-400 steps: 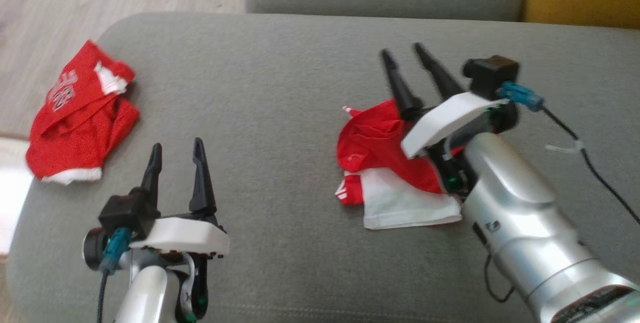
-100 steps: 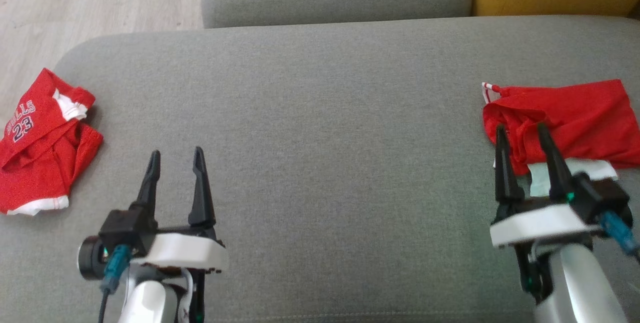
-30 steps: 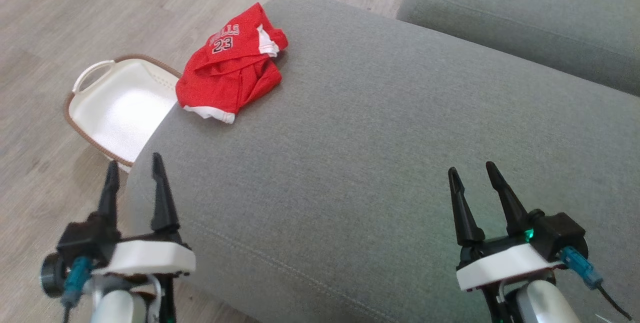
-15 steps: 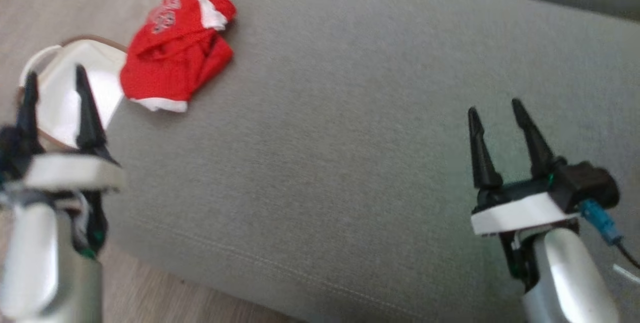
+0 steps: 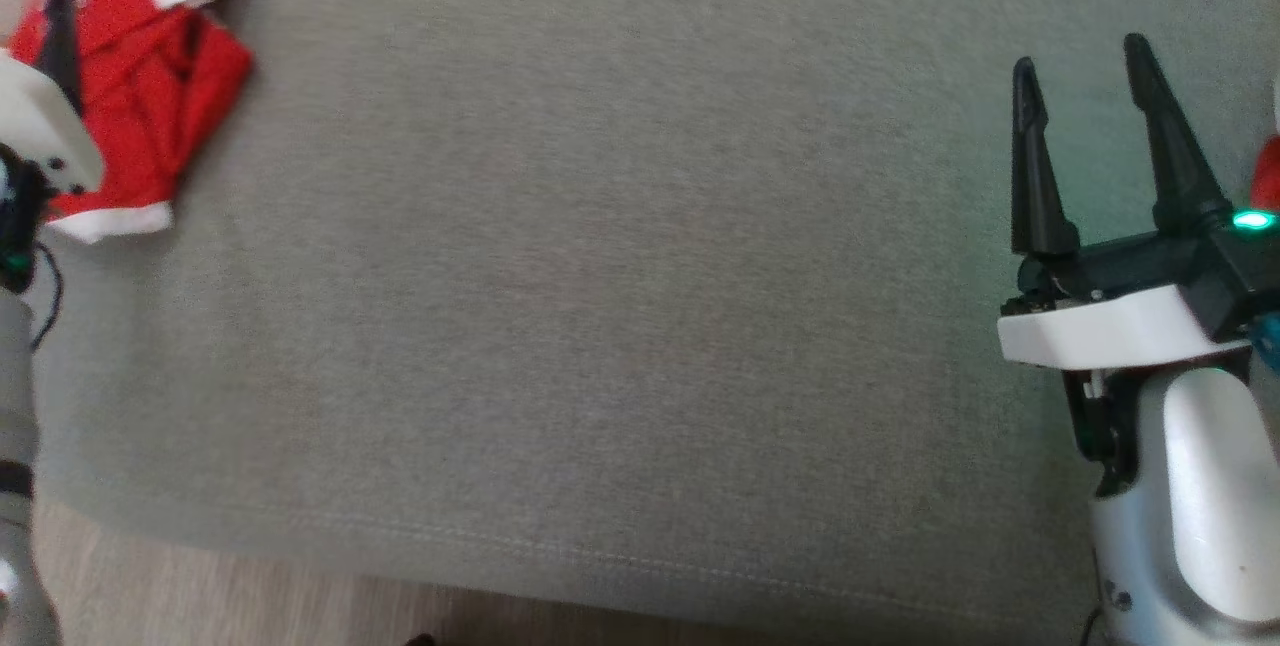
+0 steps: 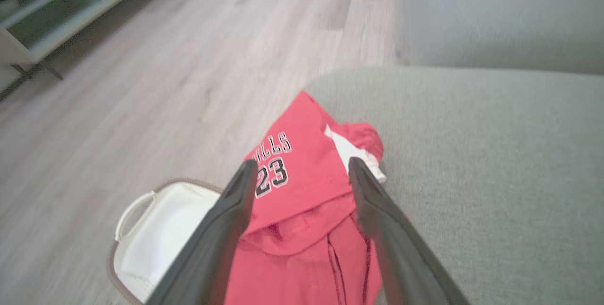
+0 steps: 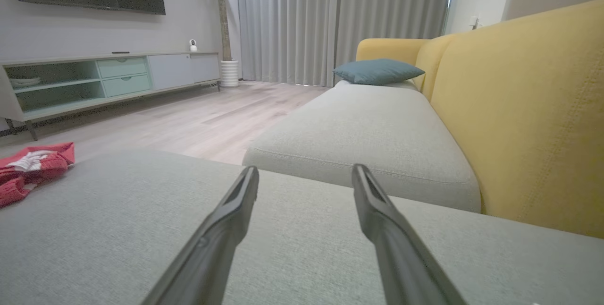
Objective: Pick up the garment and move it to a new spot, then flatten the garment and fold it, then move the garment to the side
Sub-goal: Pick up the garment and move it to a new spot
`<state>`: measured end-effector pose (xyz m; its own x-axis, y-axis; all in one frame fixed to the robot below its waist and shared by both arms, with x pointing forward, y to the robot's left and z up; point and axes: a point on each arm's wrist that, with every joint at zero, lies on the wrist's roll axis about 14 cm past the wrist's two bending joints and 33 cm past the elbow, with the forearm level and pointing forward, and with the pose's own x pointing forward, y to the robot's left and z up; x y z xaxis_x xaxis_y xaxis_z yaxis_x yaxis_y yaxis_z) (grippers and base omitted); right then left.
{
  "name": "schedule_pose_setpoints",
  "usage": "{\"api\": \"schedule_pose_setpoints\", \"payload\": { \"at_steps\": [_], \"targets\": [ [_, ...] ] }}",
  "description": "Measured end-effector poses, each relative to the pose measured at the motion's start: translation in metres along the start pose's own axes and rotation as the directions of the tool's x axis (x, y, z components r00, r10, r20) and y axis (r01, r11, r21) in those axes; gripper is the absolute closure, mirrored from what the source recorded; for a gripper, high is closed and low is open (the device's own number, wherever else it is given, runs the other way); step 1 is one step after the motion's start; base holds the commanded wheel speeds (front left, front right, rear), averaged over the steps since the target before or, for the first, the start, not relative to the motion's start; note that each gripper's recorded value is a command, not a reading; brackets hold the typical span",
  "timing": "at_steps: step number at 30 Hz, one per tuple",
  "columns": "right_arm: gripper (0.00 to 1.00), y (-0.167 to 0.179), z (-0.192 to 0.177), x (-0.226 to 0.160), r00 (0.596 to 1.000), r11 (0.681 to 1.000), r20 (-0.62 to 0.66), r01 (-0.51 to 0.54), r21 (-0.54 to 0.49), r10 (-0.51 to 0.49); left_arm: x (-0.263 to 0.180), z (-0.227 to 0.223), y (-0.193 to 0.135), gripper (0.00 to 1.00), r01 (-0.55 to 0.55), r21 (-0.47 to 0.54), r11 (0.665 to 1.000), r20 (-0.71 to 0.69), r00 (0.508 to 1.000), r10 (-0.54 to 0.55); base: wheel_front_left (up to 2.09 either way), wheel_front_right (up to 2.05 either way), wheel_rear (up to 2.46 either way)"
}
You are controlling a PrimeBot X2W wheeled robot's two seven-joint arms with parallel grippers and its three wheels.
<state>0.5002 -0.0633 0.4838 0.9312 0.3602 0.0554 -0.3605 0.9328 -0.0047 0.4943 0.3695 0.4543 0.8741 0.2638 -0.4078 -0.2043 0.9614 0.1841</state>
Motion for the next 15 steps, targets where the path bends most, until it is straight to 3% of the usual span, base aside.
{"api": "schedule_pose_setpoints", "payload": {
  "at_steps": [4,15],
  "targets": [
    [0.0,-0.016,-0.011,-0.006,0.999,0.999,-0.032,0.038,-0.007,-0.038,0.024,-0.028,-0.006,0.0,0.01,0.019,1.0,-0.177,0.984,-0.007,0.0,0.0,0.0],
    [0.0,-0.032,-0.035,-0.011,0.993,0.997,-0.087,0.076,-0.021,-0.077,0.055,-0.059,-0.019,0.0,0.033,0.063,0.998,-0.351,0.936,-0.009,0.0,0.0,0.0]
  ]
}}
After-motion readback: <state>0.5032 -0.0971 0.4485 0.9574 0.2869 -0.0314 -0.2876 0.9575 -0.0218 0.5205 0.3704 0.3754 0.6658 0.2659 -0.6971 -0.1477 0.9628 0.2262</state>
